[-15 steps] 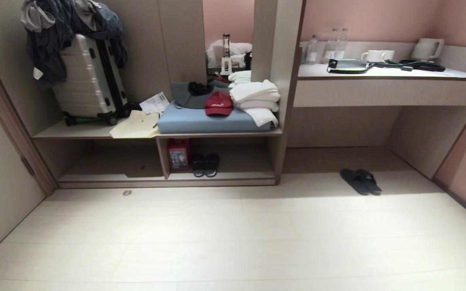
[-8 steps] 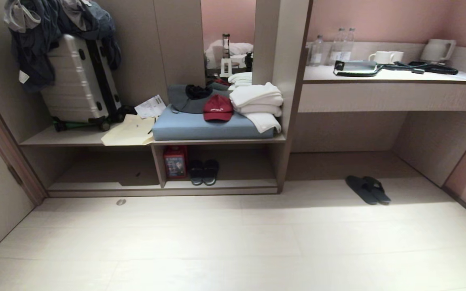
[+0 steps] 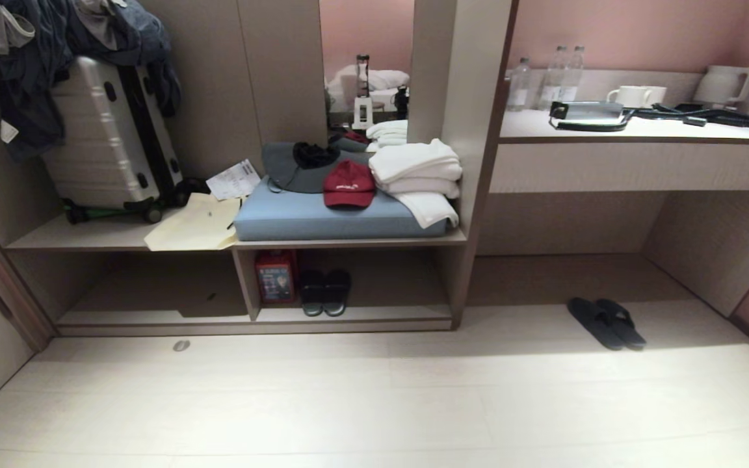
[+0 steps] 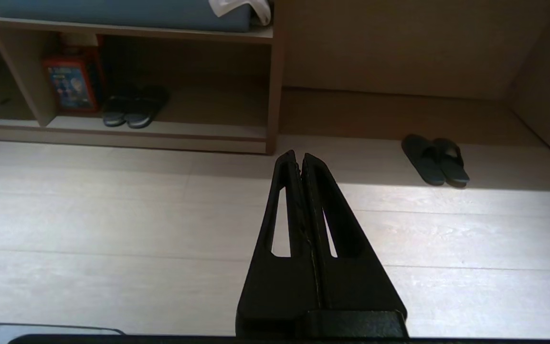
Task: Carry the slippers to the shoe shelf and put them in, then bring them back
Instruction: Pick up the slippers on the floor
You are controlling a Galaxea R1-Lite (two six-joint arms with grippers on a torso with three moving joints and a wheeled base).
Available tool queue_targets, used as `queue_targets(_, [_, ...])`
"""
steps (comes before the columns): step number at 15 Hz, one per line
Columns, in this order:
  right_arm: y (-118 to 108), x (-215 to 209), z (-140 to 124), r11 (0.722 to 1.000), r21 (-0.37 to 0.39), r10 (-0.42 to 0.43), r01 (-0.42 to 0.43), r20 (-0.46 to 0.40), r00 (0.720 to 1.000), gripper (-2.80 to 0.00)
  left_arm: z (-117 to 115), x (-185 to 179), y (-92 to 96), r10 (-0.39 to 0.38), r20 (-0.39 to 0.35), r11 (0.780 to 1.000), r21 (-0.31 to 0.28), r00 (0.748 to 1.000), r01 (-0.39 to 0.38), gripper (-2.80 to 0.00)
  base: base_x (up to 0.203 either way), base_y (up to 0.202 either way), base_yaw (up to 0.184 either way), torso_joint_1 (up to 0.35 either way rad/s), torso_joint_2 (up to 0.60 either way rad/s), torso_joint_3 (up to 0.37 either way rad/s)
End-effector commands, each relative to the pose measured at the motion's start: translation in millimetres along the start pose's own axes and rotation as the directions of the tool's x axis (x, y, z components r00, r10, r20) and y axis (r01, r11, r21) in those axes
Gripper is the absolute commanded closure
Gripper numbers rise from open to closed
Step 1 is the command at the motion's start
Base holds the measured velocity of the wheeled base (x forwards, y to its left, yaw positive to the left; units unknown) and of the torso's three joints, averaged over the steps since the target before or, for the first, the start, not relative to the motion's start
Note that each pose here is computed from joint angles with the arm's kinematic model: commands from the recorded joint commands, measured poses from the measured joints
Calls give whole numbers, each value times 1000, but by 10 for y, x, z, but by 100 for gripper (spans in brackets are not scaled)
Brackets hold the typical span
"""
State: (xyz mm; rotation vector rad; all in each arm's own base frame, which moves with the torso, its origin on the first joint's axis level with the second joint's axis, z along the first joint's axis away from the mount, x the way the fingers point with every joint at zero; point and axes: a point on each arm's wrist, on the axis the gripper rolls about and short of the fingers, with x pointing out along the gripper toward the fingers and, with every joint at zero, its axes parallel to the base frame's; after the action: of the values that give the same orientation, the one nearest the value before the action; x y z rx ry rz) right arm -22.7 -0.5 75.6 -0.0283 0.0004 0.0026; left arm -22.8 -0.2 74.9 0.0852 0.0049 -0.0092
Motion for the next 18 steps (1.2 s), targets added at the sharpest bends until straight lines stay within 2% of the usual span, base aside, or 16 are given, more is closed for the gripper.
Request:
queue_targets(1, [0, 0, 0, 1000, -1, 1, -1, 0, 1000, 0, 0, 0, 0, -2, -1, 1000, 2, 1000, 2, 0, 197, 0, 2, 6, 0, 2])
queue_targets(18, [0, 0, 0, 1000, -1, 2, -2, 0, 1000, 0, -1, 0, -1, -1, -2, 1000, -1, 1000, 1, 0, 196, 0, -1, 2, 2, 3])
